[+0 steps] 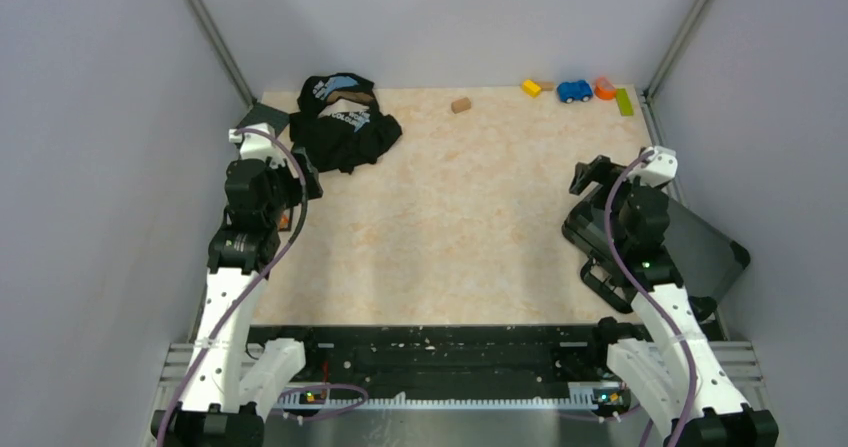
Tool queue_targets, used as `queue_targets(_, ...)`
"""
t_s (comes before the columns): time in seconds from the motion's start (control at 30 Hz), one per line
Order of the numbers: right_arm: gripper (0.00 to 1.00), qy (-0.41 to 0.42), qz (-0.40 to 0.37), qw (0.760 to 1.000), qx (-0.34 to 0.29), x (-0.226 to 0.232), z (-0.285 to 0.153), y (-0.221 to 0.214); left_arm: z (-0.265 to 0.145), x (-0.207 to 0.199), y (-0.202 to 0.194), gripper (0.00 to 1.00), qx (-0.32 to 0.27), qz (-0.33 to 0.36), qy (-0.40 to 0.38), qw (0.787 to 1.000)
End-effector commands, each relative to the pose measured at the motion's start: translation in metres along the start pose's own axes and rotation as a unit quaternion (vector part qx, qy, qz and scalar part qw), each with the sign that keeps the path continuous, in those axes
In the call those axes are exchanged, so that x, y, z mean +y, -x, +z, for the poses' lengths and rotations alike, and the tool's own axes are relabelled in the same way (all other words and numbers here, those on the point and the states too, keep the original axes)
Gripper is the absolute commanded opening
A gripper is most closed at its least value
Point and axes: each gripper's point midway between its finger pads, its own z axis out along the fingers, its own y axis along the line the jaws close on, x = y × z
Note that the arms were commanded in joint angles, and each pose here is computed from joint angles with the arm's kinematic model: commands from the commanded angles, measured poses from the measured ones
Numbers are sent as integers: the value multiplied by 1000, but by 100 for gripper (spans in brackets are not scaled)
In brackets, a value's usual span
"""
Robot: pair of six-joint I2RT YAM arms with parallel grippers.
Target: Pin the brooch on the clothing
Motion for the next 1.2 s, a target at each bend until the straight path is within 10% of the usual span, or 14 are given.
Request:
queue_targets(0.0,99,22,6,999,-35,11,-7,32,-3,2,17,93,-30,-8,8,999)
queue_targets(0.63,99,65,-7,998,-4,32,-12,41,53,-115,-21,84,55,-72,-157,983)
queue_targets(1.17,98,85,-2,996,15,42,-27,52,243,-55,-86,80,133,-136,43,981)
